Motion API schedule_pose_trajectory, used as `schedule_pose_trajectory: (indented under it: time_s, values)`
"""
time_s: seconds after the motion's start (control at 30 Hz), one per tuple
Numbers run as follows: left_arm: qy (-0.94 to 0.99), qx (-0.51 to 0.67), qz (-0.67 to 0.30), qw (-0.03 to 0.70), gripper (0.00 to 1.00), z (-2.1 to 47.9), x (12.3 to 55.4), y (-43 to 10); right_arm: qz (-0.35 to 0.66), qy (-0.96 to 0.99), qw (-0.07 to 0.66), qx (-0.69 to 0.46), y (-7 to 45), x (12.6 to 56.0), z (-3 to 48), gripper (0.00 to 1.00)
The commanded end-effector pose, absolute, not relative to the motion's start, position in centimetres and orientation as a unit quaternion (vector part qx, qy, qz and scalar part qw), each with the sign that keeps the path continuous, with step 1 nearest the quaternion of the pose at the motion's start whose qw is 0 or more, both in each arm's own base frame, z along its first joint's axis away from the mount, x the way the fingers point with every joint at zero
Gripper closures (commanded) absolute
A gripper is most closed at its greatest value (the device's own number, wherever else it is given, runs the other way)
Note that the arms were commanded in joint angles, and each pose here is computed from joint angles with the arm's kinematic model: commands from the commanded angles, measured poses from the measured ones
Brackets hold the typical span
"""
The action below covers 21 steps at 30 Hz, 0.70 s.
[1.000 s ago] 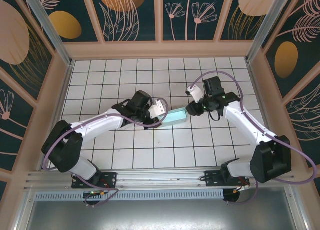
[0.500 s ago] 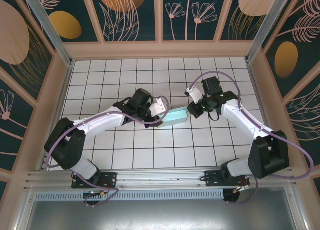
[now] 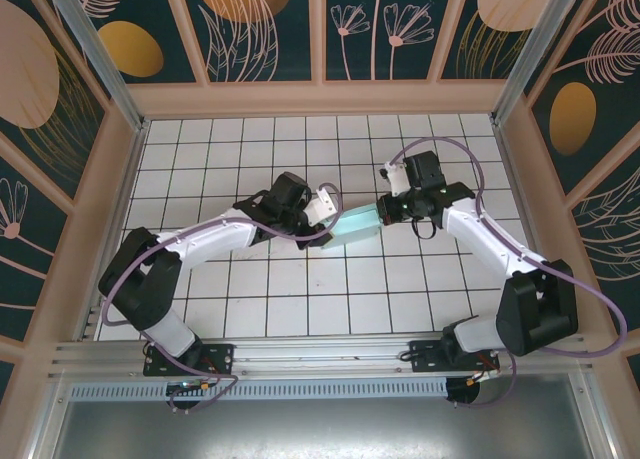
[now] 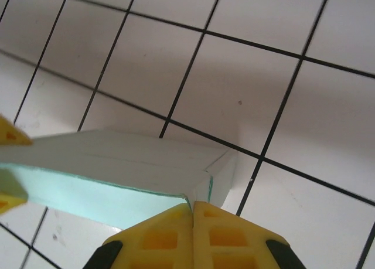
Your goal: Fold the paper box
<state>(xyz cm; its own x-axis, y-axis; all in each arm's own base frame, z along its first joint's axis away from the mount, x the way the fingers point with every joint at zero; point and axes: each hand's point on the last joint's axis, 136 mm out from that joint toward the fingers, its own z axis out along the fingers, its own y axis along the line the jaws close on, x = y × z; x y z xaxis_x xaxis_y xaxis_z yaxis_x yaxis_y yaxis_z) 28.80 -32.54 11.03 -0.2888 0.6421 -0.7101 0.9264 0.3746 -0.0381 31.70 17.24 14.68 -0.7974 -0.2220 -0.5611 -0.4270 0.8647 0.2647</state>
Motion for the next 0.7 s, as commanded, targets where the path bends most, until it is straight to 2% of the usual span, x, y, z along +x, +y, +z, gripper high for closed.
schedule_pose_trajectory:
  time_s: [0.0, 0.3, 0.67]
  values:
    - [0.81, 0.492, -0.199, 0.248, 0.72, 6.6, 28.2, -30.7, 0.21, 0.93, 0.278, -0.114, 17.4, 31.6, 15.3, 1.0]
    - [0.818, 0.49, -0.189, 0.233, 0.71, 5.4, 28.2, -30.4, 0.203, 0.937, 0.266, -0.099, 17.3, 31.2, 14.2, 1.0]
    - [0.815, 0.491, -0.205, 0.231, 0.7, 5.1, 27.7, -30.0, 0.194, 0.925, 0.297, -0.138, 17.1, 30.0, 12.5, 1.0]
